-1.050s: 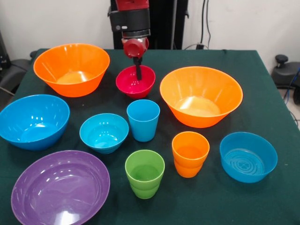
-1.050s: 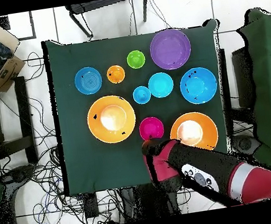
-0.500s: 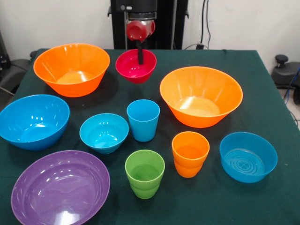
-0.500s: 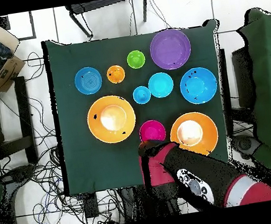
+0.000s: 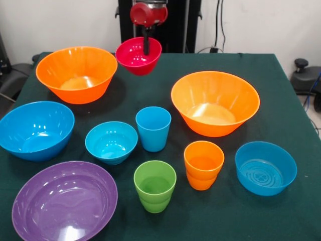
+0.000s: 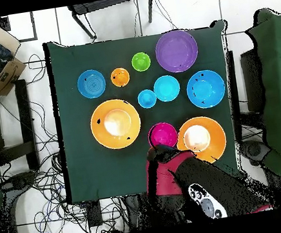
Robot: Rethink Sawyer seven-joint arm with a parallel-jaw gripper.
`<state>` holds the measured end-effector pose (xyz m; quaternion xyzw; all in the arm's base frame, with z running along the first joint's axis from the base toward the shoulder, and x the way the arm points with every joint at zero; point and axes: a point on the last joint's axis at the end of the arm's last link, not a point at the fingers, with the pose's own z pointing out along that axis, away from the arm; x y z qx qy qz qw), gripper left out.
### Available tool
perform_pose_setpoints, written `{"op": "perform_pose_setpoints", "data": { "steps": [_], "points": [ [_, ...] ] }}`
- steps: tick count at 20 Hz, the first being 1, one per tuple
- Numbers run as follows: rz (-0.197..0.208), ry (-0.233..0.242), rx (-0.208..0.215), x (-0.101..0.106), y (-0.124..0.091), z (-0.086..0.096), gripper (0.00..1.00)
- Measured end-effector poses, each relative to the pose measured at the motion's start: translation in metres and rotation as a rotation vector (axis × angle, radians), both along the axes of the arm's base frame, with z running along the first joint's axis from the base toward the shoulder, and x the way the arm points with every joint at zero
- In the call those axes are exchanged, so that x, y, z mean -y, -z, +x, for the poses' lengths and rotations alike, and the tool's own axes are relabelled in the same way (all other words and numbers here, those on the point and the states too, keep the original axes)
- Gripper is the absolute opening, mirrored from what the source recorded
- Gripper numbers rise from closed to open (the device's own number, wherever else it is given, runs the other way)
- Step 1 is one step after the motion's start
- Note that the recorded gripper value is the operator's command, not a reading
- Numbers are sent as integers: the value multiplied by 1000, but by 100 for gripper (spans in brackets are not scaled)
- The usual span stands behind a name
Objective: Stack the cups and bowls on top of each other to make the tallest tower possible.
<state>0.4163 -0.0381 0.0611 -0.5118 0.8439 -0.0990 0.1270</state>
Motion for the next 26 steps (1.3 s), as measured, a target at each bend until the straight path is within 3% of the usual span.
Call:
{"op": "perform_pose_setpoints", "data": {
  "steps": [4, 9, 13, 20, 26],
  "points": [
    [-3, 34, 7, -1, -9, 3, 0],
    [6, 119, 8, -11, -28, 8, 0],
    [9, 128, 10, -25, -36, 11, 0],
    [6, 28, 16, -72, -39, 11, 0],
    [3, -97, -7, -129, -33, -5, 0]
  ]
}}
